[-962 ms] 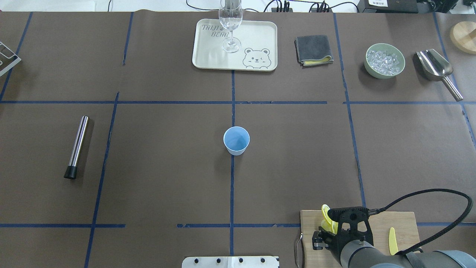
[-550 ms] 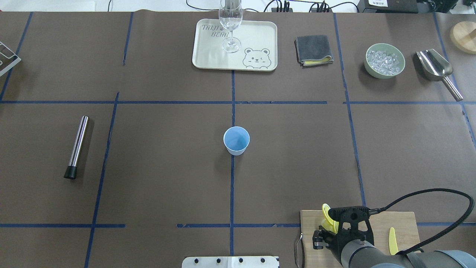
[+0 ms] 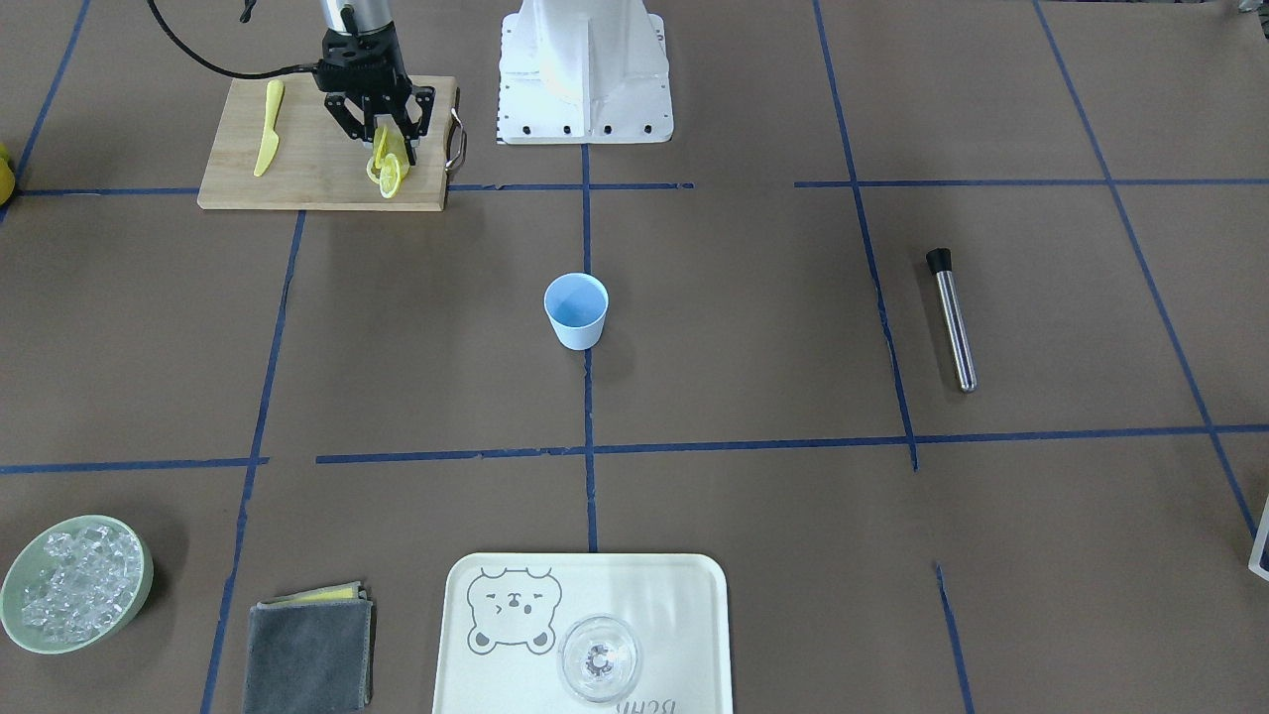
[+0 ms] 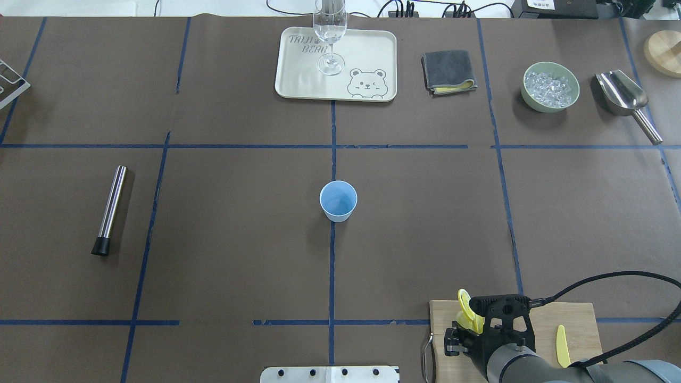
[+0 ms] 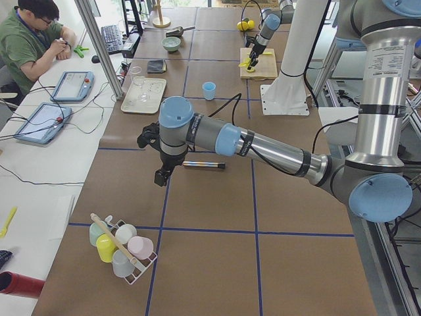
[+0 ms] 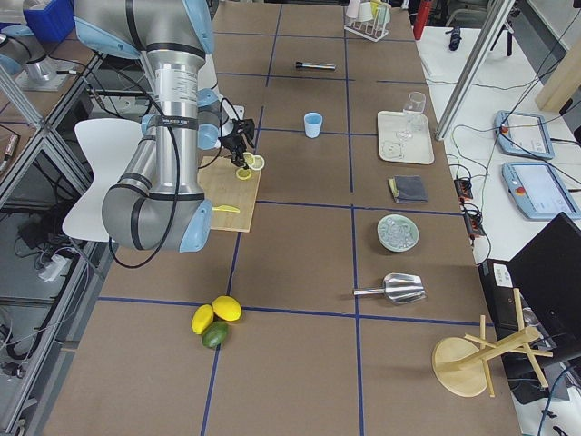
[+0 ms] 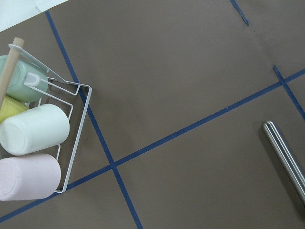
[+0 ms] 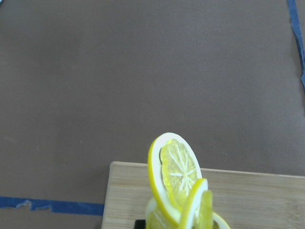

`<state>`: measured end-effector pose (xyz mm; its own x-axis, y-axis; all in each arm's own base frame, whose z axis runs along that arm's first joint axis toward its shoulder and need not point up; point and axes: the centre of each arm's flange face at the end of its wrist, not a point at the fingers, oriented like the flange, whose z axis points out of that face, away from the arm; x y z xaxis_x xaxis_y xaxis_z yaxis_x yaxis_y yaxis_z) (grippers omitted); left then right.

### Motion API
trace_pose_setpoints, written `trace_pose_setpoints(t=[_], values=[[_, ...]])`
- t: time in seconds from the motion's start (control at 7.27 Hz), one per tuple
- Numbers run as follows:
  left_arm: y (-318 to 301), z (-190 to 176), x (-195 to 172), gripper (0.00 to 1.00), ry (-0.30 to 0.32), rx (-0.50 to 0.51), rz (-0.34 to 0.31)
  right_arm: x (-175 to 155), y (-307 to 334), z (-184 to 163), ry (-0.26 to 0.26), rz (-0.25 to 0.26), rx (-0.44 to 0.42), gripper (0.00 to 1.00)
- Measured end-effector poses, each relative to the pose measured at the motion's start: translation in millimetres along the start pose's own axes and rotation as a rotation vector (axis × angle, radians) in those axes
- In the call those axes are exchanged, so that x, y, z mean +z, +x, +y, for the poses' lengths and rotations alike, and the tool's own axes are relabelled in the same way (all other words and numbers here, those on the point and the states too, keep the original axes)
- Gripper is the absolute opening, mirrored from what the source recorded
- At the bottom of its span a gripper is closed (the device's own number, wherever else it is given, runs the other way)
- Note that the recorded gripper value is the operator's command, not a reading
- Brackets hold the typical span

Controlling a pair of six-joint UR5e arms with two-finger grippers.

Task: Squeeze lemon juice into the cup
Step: 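Carry the lemon slices with the right gripper over the blue cup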

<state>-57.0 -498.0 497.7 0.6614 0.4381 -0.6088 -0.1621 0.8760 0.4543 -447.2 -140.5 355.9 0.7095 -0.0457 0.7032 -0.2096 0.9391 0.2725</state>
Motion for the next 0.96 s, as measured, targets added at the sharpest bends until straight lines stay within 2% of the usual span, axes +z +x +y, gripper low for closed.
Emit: trace_pose_setpoints(t=[0.55, 0.96], values=[[0, 1, 1, 1.00, -0.001, -0.001, 0.001, -20, -22, -5, 0.025, -0.045, 0.011, 0.44], [-1, 1, 1, 1.00, -0.002, -0.002, 0.001, -39, -87, -24, 0.035, -0.028, 0.023, 0.42]])
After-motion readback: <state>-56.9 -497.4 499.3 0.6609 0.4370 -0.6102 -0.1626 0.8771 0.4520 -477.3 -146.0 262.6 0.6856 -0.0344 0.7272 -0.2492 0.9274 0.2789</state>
